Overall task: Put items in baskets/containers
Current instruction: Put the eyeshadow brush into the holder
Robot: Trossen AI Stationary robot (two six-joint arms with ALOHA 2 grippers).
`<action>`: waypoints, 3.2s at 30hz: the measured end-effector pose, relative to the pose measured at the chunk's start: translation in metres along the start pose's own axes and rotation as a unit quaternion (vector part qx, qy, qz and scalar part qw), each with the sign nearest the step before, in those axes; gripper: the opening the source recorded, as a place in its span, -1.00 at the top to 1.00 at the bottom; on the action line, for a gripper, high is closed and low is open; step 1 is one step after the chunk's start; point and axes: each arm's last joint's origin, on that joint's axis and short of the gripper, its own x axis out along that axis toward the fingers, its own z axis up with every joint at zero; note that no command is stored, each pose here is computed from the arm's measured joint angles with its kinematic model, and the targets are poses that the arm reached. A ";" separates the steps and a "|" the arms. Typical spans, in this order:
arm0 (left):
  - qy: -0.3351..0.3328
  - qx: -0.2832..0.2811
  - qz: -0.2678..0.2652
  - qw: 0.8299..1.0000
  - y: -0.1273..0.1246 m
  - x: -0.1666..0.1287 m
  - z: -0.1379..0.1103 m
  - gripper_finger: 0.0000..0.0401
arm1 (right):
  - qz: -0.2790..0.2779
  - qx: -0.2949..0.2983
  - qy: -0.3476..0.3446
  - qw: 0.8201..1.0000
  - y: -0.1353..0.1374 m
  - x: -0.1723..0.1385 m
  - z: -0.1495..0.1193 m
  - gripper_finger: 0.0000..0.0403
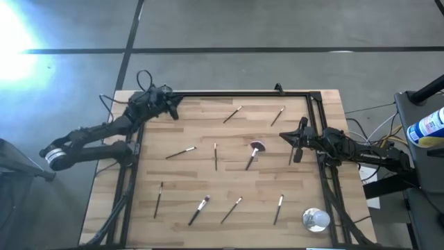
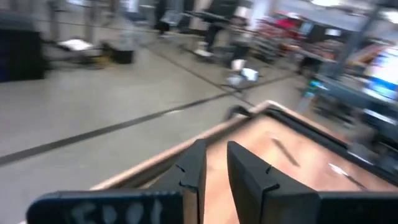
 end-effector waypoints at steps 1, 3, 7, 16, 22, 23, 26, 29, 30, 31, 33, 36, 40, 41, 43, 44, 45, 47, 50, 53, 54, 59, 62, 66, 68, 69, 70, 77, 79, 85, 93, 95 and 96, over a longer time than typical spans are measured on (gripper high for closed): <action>0.000 0.007 -0.017 1.000 -0.006 0.001 -0.003 0.75 | 0.000 0.000 0.000 1.000 0.000 0.000 0.000 0.96; -0.005 0.023 -0.052 0.998 -0.018 0.002 -0.009 0.80 | 0.000 0.000 0.000 1.000 0.000 0.000 0.000 0.96; -0.015 0.033 -0.108 0.994 -0.036 0.006 -0.021 0.92 | 0.000 0.000 0.000 1.000 0.000 0.000 0.000 0.96; -0.022 0.031 -0.168 0.985 -0.045 0.008 -0.055 1.00 | 0.000 0.000 0.000 1.000 0.000 0.000 0.000 0.96; -0.017 0.020 -0.207 0.978 -0.046 0.013 -0.070 1.00 | 0.001 0.001 -0.009 1.000 0.000 0.000 0.002 0.96; -0.013 0.019 -0.210 0.977 -0.046 0.014 -0.072 1.00 | 0.001 0.001 -0.010 1.000 0.000 0.000 0.002 0.96; -0.003 0.019 -0.214 0.977 -0.047 0.018 -0.081 1.00 | 0.003 0.009 -0.027 1.000 0.000 0.000 0.005 0.96; 0.003 0.018 -0.217 0.976 -0.048 0.021 -0.087 1.00 | 0.009 0.067 -0.057 0.996 0.001 -0.001 0.011 0.96; 0.004 0.016 -0.219 0.976 -0.049 0.022 -0.088 1.00 | 0.009 0.082 -0.065 0.994 0.001 -0.001 0.013 0.96; 0.005 0.014 -0.220 0.975 -0.049 0.022 -0.090 1.00 | 0.009 0.083 -0.078 0.993 0.001 -0.001 0.015 0.96; 0.004 0.014 -0.221 0.975 -0.049 0.023 -0.092 1.00 | 0.004 0.072 -0.113 0.991 0.001 -0.002 0.022 0.96; -0.009 0.014 -0.224 0.974 -0.050 0.023 -0.090 1.00 | -0.003 0.077 -0.171 0.982 0.001 -0.005 0.033 0.96; -0.009 0.015 -0.224 0.974 -0.050 0.023 -0.090 1.00 | -0.058 0.113 -0.210 0.969 -0.003 -0.006 0.041 0.96; -0.010 0.017 -0.224 0.974 -0.050 0.023 -0.090 1.00 | -0.091 0.137 -0.202 0.965 -0.004 -0.005 0.042 0.96; -0.012 0.024 -0.224 0.974 -0.050 0.023 -0.090 1.00 | -0.174 0.184 -0.172 0.952 -0.009 -0.001 0.041 0.96; -0.013 0.028 -0.224 0.974 -0.050 0.023 -0.089 1.00 | -0.215 0.205 -0.153 0.942 -0.010 0.000 0.042 0.96; -0.016 0.031 -0.225 0.974 -0.050 0.023 -0.089 1.00 | -0.250 0.222 -0.135 0.933 -0.012 0.002 0.043 0.96; -0.024 0.038 -0.225 0.973 -0.050 0.023 -0.088 1.00 | -0.306 0.245 -0.095 0.915 -0.013 0.006 0.046 0.96; -0.035 0.047 -0.227 0.972 -0.050 0.022 -0.086 1.00 | -0.360 0.278 -0.044 0.889 -0.014 0.016 0.051 0.96; -0.039 0.055 -0.227 0.972 -0.050 0.022 -0.085 1.00 | -0.398 0.307 0.005 0.864 -0.015 0.033 0.056 0.96; -0.040 0.056 -0.227 0.971 -0.050 0.022 -0.085 1.00 | -0.410 0.312 0.025 0.857 -0.017 0.040 0.056 0.96; -0.040 0.057 -0.227 0.971 -0.050 0.022 -0.085 1.00 | -0.447 0.330 0.131 0.821 -0.034 0.074 0.057 0.96; -0.039 0.057 -0.227 0.972 -0.050 0.022 -0.086 1.00 | -0.459 0.342 0.179 0.800 -0.055 0.090 0.056 0.96; -0.039 0.056 -0.227 0.972 -0.050 0.022 -0.086 1.00 | -0.478 0.382 0.213 0.762 -0.087 0.100 0.049 0.96; -0.039 0.056 -0.227 0.972 -0.050 0.022 -0.086 1.00 | -0.495 0.389 0.227 0.743 -0.100 0.103 0.045 0.94; -0.038 0.056 -0.227 0.972 -0.050 0.022 -0.086 1.00 | -0.504 0.393 0.236 0.732 -0.106 0.103 0.042 0.92; -0.038 0.056 -0.227 0.972 -0.050 0.022 -0.086 1.00 | -0.513 0.399 0.242 0.720 -0.112 0.104 0.039 0.89; -0.035 0.056 -0.226 0.972 -0.050 0.022 -0.087 1.00 | -0.566 0.423 0.269 0.654 -0.141 0.111 0.012 0.55; -0.034 0.056 -0.226 0.972 -0.050 0.022 -0.087 1.00 | -0.571 0.421 0.276 0.648 -0.146 0.116 0.007 0.46; -0.033 0.056 -0.225 0.972 -0.050 0.022 -0.087 1.00 | -0.585 0.409 0.285 0.640 -0.156 0.127 -0.006 0.33; -0.028 0.057 -0.224 0.972 -0.049 0.022 -0.088 1.00 | -0.594 0.388 0.297 0.639 -0.163 0.135 -0.016 0.46; -0.027 0.057 -0.224 0.973 -0.049 0.022 -0.088 1.00 | -0.585 0.378 0.306 0.649 -0.165 0.139 -0.015 0.53; -0.027 0.057 -0.224 0.973 -0.049 0.022 -0.088 1.00 | -0.579 0.372 0.310 0.656 -0.165 0.141 -0.014 0.56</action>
